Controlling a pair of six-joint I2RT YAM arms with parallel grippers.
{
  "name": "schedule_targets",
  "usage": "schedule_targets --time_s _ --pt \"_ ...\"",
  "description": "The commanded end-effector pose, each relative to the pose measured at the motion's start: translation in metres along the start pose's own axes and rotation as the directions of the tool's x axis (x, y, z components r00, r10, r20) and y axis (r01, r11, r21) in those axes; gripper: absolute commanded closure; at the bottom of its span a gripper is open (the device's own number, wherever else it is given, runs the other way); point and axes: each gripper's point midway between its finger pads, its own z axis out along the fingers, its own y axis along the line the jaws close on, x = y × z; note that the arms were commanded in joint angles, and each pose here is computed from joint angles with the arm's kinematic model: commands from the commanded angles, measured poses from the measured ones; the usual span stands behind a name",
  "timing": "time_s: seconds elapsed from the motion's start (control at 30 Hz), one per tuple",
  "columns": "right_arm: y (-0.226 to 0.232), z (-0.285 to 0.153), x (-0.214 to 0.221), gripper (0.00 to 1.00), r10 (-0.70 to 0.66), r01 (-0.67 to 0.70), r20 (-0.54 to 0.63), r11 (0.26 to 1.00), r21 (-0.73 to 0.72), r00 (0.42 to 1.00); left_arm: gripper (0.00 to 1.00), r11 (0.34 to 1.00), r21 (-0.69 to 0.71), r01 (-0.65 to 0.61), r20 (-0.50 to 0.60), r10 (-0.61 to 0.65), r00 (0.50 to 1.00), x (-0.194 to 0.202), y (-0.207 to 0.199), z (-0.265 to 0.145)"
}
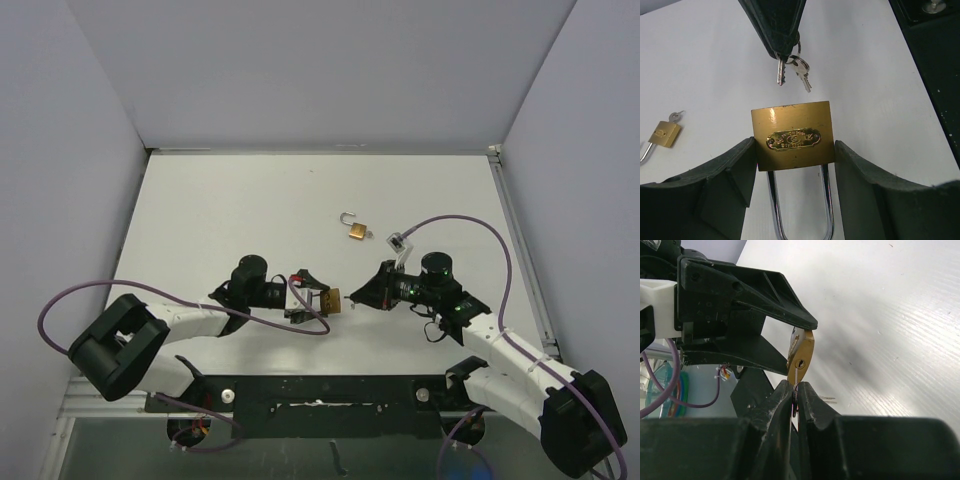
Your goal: Unlock with the key
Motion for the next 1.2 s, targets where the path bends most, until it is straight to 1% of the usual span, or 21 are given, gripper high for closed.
schedule_targets --time_s 0.0,0.4,0.77,1.17 --pt "0.023 0.0 -0.02 1.0 -0.071 0.075 0.045 0.994 -0.075 0.996 1.0 0.988 -0.021 -0.15 0.107 0.151 0.983 -0.039 0.022 0.006" --pt "0.023 0.008 -0.011 1.0 -0.065 0.066 0.018 0.995 -0.077 0.998 1.0 0.984 -0.024 -0.176 0.122 0.178 0.976 -0.048 0.025 0.007" --pt "0.018 0.008 -0.011 1.0 -0.058 0.058 0.017 0.997 -0.05 0.998 1.0 0.982 0.004 -0.189 0.121 0.187 0.975 -0.05 0.015 0.007" --pt "0.017 0.009 -0.009 1.0 -0.05 0.05 0.014 0.998 -0.047 0.999 1.0 0.977 -0.022 -0.213 0.124 0.214 0.969 -0.056 0.015 0.003"
